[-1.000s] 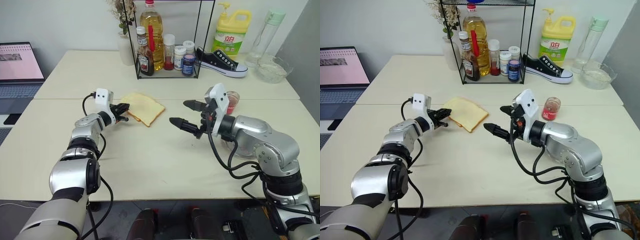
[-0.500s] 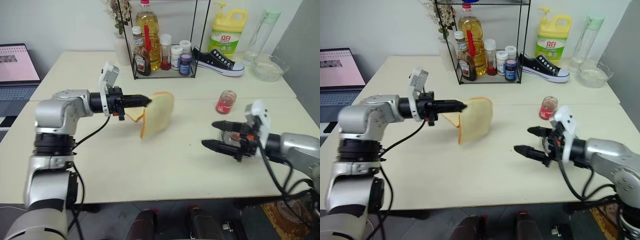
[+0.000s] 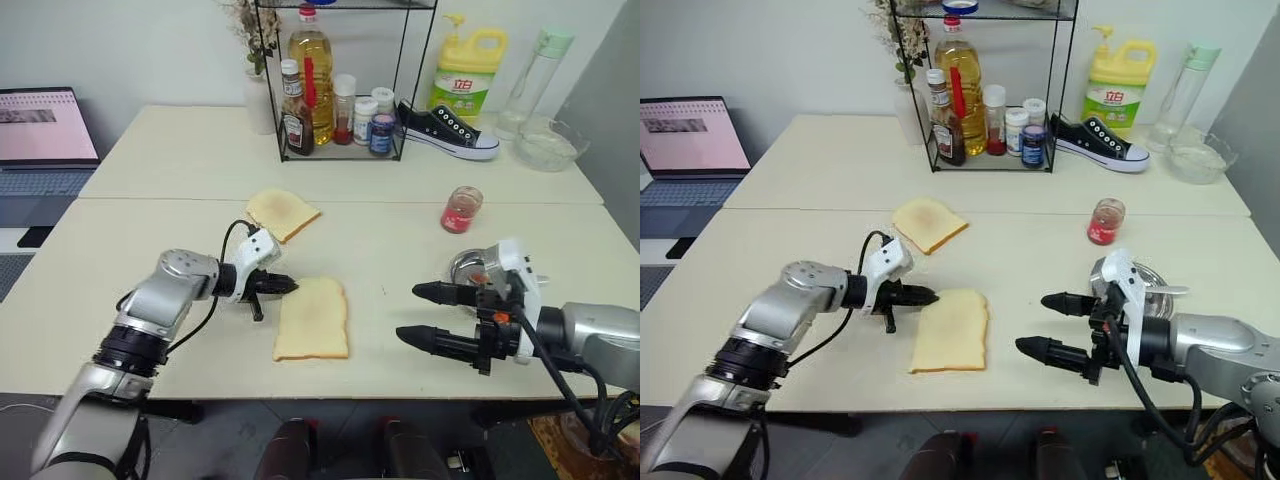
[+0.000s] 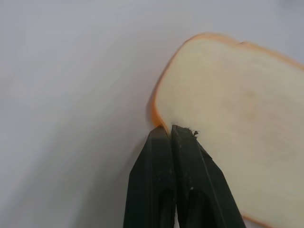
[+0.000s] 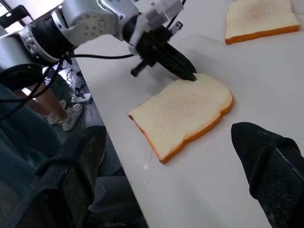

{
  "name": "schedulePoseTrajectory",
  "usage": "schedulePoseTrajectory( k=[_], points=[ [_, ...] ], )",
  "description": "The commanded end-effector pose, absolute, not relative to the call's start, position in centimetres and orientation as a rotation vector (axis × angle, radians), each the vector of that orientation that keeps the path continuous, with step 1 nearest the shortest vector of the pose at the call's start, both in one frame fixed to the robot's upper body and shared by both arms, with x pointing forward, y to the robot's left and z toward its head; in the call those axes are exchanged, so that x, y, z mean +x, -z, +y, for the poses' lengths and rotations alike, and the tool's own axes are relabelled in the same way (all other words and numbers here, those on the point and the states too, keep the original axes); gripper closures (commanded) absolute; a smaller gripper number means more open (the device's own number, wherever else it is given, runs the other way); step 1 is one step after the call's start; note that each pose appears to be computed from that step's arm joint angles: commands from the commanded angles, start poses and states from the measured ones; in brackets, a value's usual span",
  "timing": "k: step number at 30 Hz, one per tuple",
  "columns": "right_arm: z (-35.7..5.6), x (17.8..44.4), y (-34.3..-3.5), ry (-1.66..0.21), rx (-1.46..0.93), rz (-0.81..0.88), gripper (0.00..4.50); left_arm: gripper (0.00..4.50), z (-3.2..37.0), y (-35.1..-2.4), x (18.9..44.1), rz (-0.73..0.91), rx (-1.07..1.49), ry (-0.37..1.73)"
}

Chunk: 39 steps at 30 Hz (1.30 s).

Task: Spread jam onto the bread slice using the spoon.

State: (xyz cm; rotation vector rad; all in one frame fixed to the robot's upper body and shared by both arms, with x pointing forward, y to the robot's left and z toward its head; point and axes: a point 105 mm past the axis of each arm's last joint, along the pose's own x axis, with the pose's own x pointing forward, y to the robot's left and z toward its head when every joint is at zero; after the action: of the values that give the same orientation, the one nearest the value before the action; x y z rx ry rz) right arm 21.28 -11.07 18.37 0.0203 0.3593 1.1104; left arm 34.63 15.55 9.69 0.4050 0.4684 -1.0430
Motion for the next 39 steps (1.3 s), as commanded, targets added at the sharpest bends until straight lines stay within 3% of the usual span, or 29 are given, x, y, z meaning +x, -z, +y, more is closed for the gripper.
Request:
schedulePoseTrajectory(
  k=[1, 19, 29, 33, 39],
  points=[
    [-10.7, 21.1, -19.1, -1.126, 0.002, 0.319, 0.00, 4.49, 15.9, -12.4, 36.2, 0.343, 0.468, 0.993],
    [-10.8, 22.4, -19.1, -1.095, -0.013, 0.296, 0.00, 4.49, 13.1, -12.5, 37.6, 0.250, 0.396, 0.954],
    [-11.5, 22.7, -19.2, -1.057, -0.008, 0.292, 0.00, 1.43, 14.0, -13.7, 37.7, 0.244, 0.416, 0.976],
    [-14.4, 23.0, -19.7, -0.929, 0.025, 0.281, 0.00, 0.07, 16.3, -15.7, 36.6, 0.253, 0.463, 0.996],
    [-21.2, 22.7, -18.6, -0.594, 0.186, 0.274, 0.00, 0.02, 12.8, -19.7, 32.9, 0.119, 0.421, 1.183]
  ],
)
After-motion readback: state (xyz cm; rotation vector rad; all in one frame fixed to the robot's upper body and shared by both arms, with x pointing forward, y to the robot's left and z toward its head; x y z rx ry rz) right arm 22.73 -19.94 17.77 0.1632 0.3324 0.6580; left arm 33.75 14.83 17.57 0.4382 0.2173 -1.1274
